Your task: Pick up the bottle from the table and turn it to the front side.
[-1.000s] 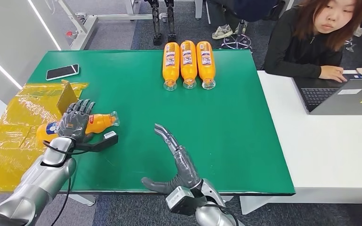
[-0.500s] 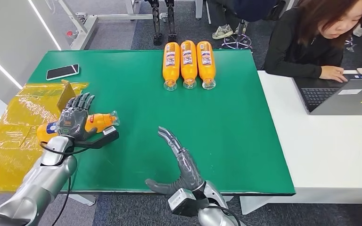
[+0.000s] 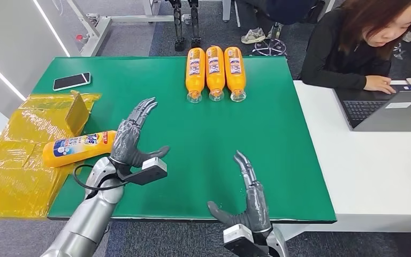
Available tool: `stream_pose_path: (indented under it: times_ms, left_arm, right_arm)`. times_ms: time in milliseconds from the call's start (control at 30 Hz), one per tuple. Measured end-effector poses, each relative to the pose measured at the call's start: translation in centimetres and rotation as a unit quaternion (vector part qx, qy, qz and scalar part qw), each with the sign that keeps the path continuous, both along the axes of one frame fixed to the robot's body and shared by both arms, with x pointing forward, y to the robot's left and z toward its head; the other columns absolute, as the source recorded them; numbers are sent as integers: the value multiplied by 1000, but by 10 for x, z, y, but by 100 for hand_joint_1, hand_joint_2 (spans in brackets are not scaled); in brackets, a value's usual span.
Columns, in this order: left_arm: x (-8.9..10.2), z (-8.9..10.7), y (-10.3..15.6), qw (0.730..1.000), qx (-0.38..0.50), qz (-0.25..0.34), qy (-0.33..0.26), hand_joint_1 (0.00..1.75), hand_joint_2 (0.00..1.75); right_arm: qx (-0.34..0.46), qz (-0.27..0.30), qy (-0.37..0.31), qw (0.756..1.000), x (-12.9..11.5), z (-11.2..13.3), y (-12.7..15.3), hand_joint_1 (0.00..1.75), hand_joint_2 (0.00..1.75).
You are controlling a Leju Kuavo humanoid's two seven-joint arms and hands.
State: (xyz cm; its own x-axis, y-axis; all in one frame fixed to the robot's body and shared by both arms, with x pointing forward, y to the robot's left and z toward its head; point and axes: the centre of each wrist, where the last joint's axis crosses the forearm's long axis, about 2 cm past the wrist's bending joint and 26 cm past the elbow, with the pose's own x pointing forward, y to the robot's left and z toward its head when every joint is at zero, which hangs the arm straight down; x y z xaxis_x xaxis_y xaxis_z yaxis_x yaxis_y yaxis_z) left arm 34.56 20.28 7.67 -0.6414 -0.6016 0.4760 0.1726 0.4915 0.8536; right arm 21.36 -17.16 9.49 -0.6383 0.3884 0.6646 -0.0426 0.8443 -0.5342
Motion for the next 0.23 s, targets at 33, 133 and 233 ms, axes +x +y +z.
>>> stream_pose_path:
  times_ms: [33, 133, 233]
  left_arm:
    - [-1, 4, -11, 1000, -26, -18, 1, 0, 175]
    - [-6, 14, -43, 994, -89, -55, -2, 0, 175]
    - [-10, 21, -63, 990, -117, -77, -7, 0, 175]
  right_arm:
    - [0, -10, -8, 1000, -1, 4, -4, 0, 175]
    - [-1, -35, -30, 999, -3, 12, -15, 0, 175]
    - [1, -51, -43, 998, -6, 16, -22, 0, 175]
